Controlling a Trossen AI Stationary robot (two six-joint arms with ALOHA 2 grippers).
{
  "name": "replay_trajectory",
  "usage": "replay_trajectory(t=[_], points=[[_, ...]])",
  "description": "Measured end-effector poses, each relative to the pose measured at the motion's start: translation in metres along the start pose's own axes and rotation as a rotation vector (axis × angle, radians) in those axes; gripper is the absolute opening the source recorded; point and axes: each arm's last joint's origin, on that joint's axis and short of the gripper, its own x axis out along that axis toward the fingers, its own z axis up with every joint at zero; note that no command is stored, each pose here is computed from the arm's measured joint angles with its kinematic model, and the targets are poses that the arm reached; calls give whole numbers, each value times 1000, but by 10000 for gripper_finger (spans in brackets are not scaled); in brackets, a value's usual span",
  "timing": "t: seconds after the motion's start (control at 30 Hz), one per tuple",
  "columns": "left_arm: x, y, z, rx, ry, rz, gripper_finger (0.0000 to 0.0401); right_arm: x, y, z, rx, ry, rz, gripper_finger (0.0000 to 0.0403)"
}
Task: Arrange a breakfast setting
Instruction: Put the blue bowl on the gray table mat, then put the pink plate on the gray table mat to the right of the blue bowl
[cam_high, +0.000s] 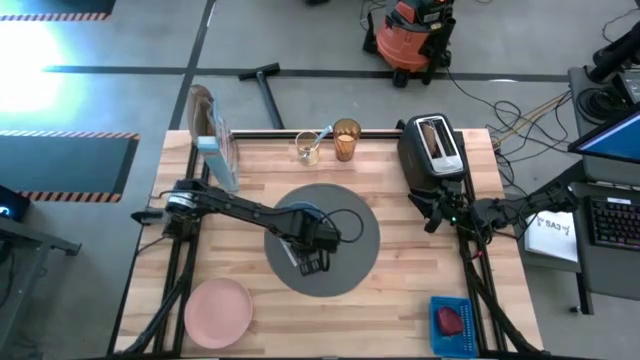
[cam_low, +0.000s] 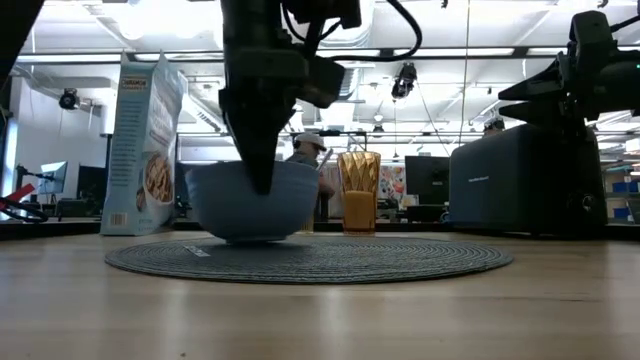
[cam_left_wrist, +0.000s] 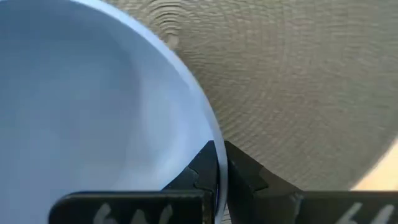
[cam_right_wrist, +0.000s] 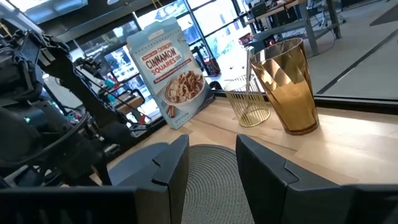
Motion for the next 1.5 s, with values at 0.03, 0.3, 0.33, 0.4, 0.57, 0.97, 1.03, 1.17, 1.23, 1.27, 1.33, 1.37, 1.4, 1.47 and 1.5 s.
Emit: replay_trajectory(t=[0.03, 0.3, 0.33, 0.4, 0.57, 0.97, 1.03, 1.17, 1.23, 1.27, 1.33, 1.37, 1.4, 1.47, 1.5], points=[[1, -1, 0, 8, 1, -9, 0, 0, 0, 0, 0, 0, 0, 123], [2, -2, 2, -95, -6, -28, 1, 0, 0, 0, 0, 0, 0, 123], [2, -2, 1, -120, -5, -27, 2, 0, 0, 0, 0, 0, 0, 123], [1, -2, 1, -156, -5, -26, 11, 0, 0, 0, 0, 0, 0, 123], [1, -5, 4, -177, -37, -43, 54, 0, 0, 0, 0, 0, 0, 123], [-42, 2, -2, -183, -154, -46, 163, 0, 0, 0, 0, 0, 0, 123], [-64, 5, -8, -196, -174, -47, 167, 0, 0, 0, 0, 0, 0, 123], [-92, 3, -29, -275, -166, -31, 166, 0, 0, 0, 0, 0, 0, 123], [-94, -5, -41, -322, -134, -41, 166, 0, 0, 0, 0, 1, 0, 123], [-94, -11, -46, -348, -110, -54, 166, 0, 0, 0, 0, 0, 0, 123], [-94, -27, -57, -400, -80, -90, 166, 0, 0, 0, 0, 0, 0, 123], [-94, -35, -62, -426, -69, -101, 166, 0, 0, 0, 0, 0, 0, 123], [-93, -43, -68, -456, -58, -106, 166, 0, 0, 0, 0, 0, 0, 123], [-89, -60, -80, -525, -35, -103, 166, 0, 0, 0, 0, 0, 0, 123], [-86, -68, -85, -570, -23, -97, 166, 0, 0, 0, 0, 0, 0, 123]])
